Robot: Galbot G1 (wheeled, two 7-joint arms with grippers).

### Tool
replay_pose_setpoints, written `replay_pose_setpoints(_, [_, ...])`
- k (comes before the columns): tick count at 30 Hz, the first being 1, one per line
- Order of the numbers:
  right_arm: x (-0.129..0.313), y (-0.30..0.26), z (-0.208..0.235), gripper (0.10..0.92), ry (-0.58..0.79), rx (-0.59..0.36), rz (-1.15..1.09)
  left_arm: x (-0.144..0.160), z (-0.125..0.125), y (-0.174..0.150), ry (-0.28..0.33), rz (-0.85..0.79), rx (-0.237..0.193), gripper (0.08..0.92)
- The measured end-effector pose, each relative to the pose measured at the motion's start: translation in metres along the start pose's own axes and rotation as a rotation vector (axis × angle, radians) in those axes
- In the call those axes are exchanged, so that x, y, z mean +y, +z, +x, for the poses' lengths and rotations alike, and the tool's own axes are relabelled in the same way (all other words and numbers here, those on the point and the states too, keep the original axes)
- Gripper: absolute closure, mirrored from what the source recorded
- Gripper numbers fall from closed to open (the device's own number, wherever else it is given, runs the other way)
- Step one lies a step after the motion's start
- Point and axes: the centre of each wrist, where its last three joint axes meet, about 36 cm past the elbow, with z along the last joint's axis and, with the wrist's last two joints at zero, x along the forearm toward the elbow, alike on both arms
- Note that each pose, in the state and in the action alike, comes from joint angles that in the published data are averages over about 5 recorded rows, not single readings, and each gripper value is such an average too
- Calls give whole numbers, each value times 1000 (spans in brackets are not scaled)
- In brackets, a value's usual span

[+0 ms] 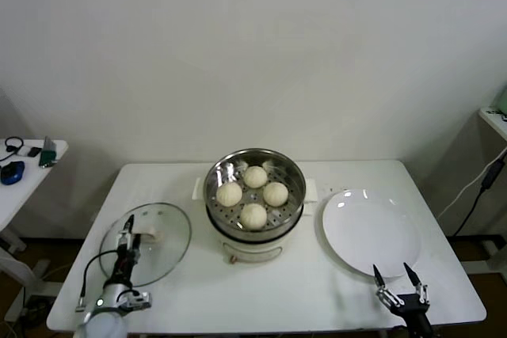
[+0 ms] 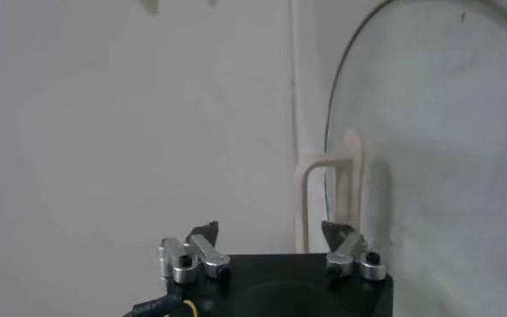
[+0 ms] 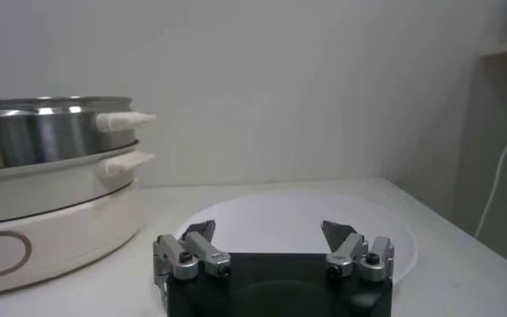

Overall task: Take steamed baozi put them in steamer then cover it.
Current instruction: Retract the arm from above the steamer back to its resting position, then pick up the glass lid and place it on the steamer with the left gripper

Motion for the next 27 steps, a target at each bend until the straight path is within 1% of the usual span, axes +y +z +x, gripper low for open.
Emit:
replay_pose_setpoints(10, [4, -1, 0, 200, 0, -10, 4, -9, -4, -3, 20, -22, 11, 536])
replay_pose_setpoints(19, [10, -2, -5, 200, -3, -21, 7, -9, -6, -5, 19, -21, 23, 796])
replay_pose_setpoints(22, [11, -4, -6, 200, -6, -22, 9, -6, -5, -7, 17, -15, 29, 852])
replay_pose_setpoints(27, [11, -10, -8, 200, -3, -25, 18, 7, -1, -10, 12, 3, 43, 861])
